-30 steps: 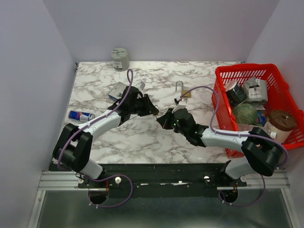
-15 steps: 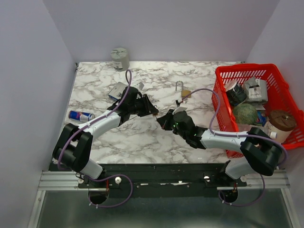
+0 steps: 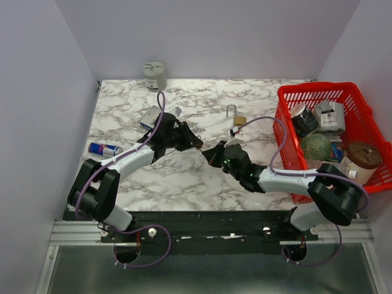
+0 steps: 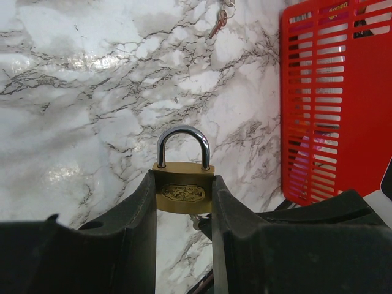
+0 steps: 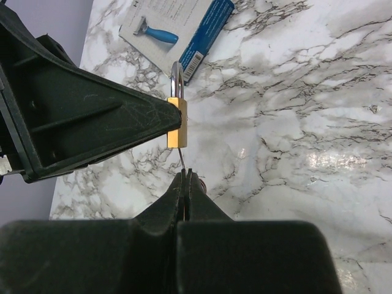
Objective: Unlock with the key
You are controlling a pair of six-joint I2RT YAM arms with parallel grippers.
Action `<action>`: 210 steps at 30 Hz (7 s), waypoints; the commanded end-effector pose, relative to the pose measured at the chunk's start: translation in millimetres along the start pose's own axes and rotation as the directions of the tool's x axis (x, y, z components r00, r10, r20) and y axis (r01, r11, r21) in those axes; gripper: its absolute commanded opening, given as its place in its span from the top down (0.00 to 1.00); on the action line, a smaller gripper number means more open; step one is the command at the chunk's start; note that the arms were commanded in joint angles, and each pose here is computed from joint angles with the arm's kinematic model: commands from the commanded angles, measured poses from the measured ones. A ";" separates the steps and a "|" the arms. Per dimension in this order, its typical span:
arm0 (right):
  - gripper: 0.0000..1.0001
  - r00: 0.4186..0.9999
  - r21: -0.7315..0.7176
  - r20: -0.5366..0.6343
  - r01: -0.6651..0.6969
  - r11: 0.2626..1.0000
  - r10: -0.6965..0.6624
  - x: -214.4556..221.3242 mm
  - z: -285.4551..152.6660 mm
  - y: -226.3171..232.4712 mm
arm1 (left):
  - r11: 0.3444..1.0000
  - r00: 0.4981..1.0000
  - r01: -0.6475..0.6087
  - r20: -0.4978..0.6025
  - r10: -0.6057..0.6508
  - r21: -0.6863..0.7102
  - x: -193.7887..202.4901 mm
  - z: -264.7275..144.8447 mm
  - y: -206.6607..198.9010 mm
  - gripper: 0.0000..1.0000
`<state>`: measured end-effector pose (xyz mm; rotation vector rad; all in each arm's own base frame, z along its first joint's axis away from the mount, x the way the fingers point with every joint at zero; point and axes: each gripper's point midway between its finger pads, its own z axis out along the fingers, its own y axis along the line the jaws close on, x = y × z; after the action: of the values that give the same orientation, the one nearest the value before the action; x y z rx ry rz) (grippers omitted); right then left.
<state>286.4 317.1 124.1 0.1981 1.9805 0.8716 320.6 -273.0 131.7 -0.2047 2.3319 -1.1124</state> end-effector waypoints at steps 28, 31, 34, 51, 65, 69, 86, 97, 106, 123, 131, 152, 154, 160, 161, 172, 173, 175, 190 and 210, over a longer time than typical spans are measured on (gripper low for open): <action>0.99 0.993 0.034 0.120 -0.026 0.999 0.022 -17.8 33.4 9.2 | 0.996 0.998 0.061 -0.033 -0.058 0.069 8.8 -7.1 -10.1 1.00; 0.99 0.991 0.039 0.130 -0.025 0.999 0.020 -21.6 33.2 8.2 | 0.996 0.998 0.061 -0.035 -0.059 0.071 9.5 -7.1 -10.1 1.00; 0.99 0.989 0.040 0.147 -0.021 0.999 0.015 -27.7 31.3 8.7 | 0.996 0.998 0.062 -0.036 -0.060 0.070 9.7 -6.8 -9.7 1.00; 0.99 0.992 -0.045 0.112 -0.061 0.997 0.065 -19.9 13.5 13.5 | 0.998 0.999 0.044 -0.007 -0.044 0.054 3.1 -11.7 -11.1 1.00; 0.99 0.979 -0.107 0.136 -0.141 0.984 0.155 -23.9 1.0 16.4 | 0.994 0.998 0.069 -0.009 -0.069 0.083 3.4 -15.1 -16.1 1.00; 0.99 0.973 -0.114 0.152 -0.158 0.981 0.175 -28.6 -1.5 17.0 | 0.994 0.997 0.072 -0.011 -0.071 0.088 3.5 -15.8 -16.9 1.00; 0.99 0.978 -0.081 0.169 -0.111 0.991 0.123 -31.2 11.9 17.7 | 0.990 0.997 0.083 -0.019 -0.081 0.118 6.1 -17.7 -21.8 1.00; 0.99 0.974 -0.067 0.212 -0.068 0.995 0.081 -45.9 17.7 16.7 | 0.987 0.996 0.090 -0.028 -0.087 0.130 8.9 -17.2 -23.8 1.00; 0.99 0.964 -0.069 0.264 -0.013 0.998 0.031 -63.0 19.5 21.5 | 0.987 0.997 0.063 -0.047 -0.056 0.149 16.3 -16.9 -32.9 1.00; 0.99 0.902 -0.056 0.416 0.152 0.987 -0.115 -113.5 21.9 45.2 | 0.985 0.994 0.015 -0.107 0.004 0.174 39.1 -14.0 -49.4 1.00; 0.99 0.945 -0.184 0.325 0.089 0.979 -0.025 -105.0 17.4 46.4 | 0.959 0.993 -0.040 -0.093 0.068 0.281 36.1 -23.8 -70.8 1.00; 0.99 0.972 -0.401 0.220 0.010 0.916 0.086 -152.2 -44.7 60.5 | 0.754 0.951 -0.241 -0.006 0.309 0.611 33.1 -72.3 -151.5 1.00; 0.99 0.972 -0.414 0.221 0.015 0.910 0.085 -156.6 -50.3 63.1 | 0.741 0.946 -0.252 -0.004 0.325 0.623 35.9 -74.7 -155.2 1.00; 0.99 0.974 -0.448 0.206 0.005 0.894 0.098 -161.8 -58.8 69.0 | 0.684 0.922 -0.293 0.008 0.386 0.668 45.9 -83.5 -168.2 1.00; 0.99 0.973 -0.453 0.207 0.006 0.891 0.099 -162.4 -60.6 69.8 | 0.675 0.918 -0.298 0.009 0.396 0.675 48.7 -84.6 -170.2 1.00; 0.99 0.968 -0.475 0.224 0.004 0.880 0.117 -171.2 -74.1 72.2 | 0.596 0.896 -0.327 0.040 0.442 0.734 57.7 -102.8 -184.5 1.00; 0.99 0.968 -0.475 0.222 0.001 0.880 0.119 -170.4 -74.3 71.1 | 0.585 0.896 -0.327 0.046 0.442 0.743 57.8 -105.0 -187.2 1.00; 0.99 0.967 -0.486 0.225 0.005 0.874 0.120 -172.3 -77.5 73.0 | 0.564 0.894 -0.322 0.049 0.445 0.760 60.1 -110.1 -190.1 1.00; 0.99 0.976 -0.423 0.218 0.103 0.900 -0.009 -170.7 -86.9 66.9 | 0.554 0.881 -0.338 0.048 0.471 0.761 65.2 -113.0 -193.8 1.00; 0.16 0.954 -0.478 0.079 0.290 0.829 -0.289 -122.9 -165.7 64.1 | 0.585 0.811 -0.414 -0.009 0.585 0.698 76.6 -104.5 -138.5 1.00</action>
<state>226.8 219.6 284.0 -0.2183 1.6791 1.1089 233.1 -328.6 254.8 0.5807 1.8909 -1.5500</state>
